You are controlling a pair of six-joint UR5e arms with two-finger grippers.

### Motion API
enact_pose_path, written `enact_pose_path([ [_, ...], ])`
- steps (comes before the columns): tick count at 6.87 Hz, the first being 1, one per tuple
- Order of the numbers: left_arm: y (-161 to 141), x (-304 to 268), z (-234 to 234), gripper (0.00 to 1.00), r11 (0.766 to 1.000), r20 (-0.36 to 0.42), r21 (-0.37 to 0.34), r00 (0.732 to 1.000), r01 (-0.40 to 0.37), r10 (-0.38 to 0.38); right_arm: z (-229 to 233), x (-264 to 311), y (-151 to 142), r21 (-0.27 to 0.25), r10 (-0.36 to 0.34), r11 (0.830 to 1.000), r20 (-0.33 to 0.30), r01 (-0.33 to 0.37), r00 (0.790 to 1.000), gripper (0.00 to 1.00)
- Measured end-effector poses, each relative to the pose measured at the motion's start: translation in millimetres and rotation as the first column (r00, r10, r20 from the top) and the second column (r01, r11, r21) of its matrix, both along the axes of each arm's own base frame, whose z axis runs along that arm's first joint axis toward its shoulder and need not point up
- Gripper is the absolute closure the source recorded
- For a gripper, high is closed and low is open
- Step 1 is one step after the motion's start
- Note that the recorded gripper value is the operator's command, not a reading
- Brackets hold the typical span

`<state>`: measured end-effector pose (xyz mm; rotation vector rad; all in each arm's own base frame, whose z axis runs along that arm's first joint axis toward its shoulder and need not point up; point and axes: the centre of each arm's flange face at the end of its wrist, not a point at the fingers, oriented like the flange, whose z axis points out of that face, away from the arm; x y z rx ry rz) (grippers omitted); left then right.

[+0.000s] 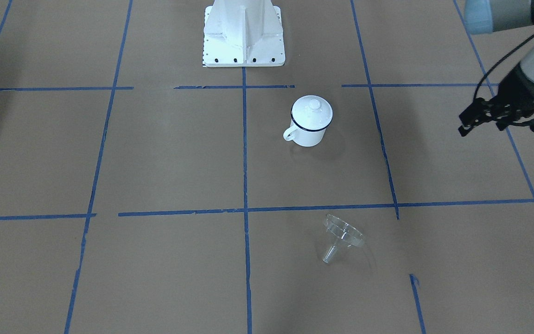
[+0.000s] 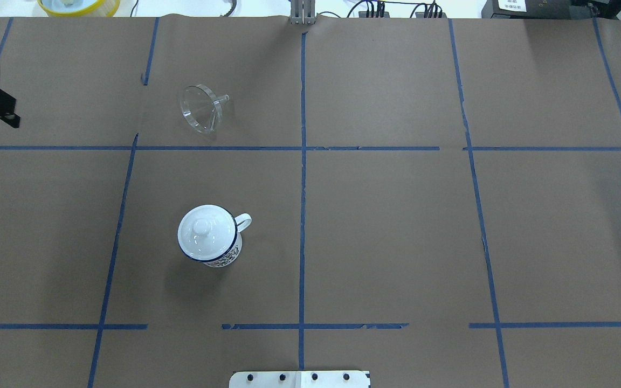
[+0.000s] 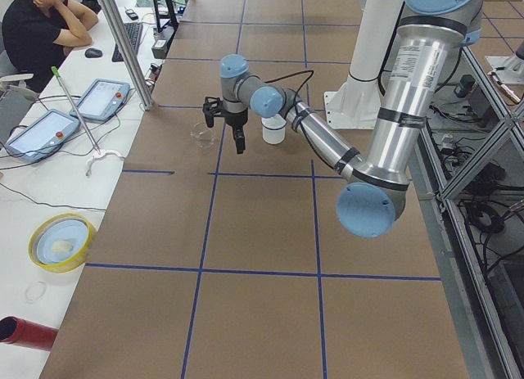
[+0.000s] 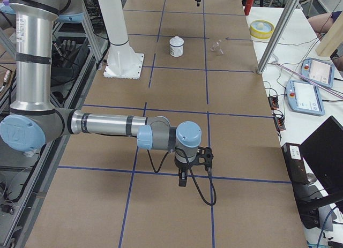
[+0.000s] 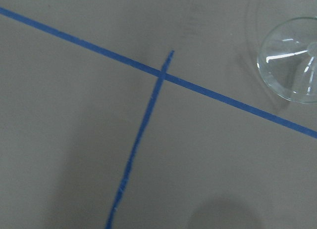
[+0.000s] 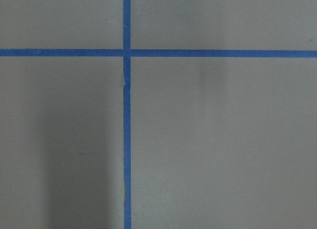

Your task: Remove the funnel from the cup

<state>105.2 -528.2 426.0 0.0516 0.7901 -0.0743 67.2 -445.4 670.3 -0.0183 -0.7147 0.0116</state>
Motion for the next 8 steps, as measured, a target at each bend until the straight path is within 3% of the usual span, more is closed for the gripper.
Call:
enact_pose_path([
  [2, -28.5, -103.4, 90.4, 0.00, 0.997, 0.024, 0.070, 0.999, -0.044, 0.042, -0.2, 0.0, 0.0, 0.000, 0.000, 1.000, 0.000, 0.000, 1.000, 0.00],
  [4, -45.9, -167.2, 176.7, 0.00, 0.996, 0.023, 0.086, 1.000, 0.015, -0.017, -0.1, 0.0, 0.0, 0.000, 0.000, 1.000, 0.000, 0.000, 1.000, 0.00],
  [6, -40.3, -182.5, 202.2, 0.00, 0.995, 0.021, 0.091, 0.999, 0.038, -0.040, -0.2, 0.0, 0.0, 0.000, 0.000, 1.000, 0.000, 0.000, 1.000, 0.00],
  [8, -29.3, -184.1, 212.3, 0.00, 0.994, 0.081, 0.097, 0.995, 0.044, -0.052, 0.1, 0.0, 0.0, 0.000, 0.000, 1.000, 0.000, 0.000, 1.000, 0.00],
])
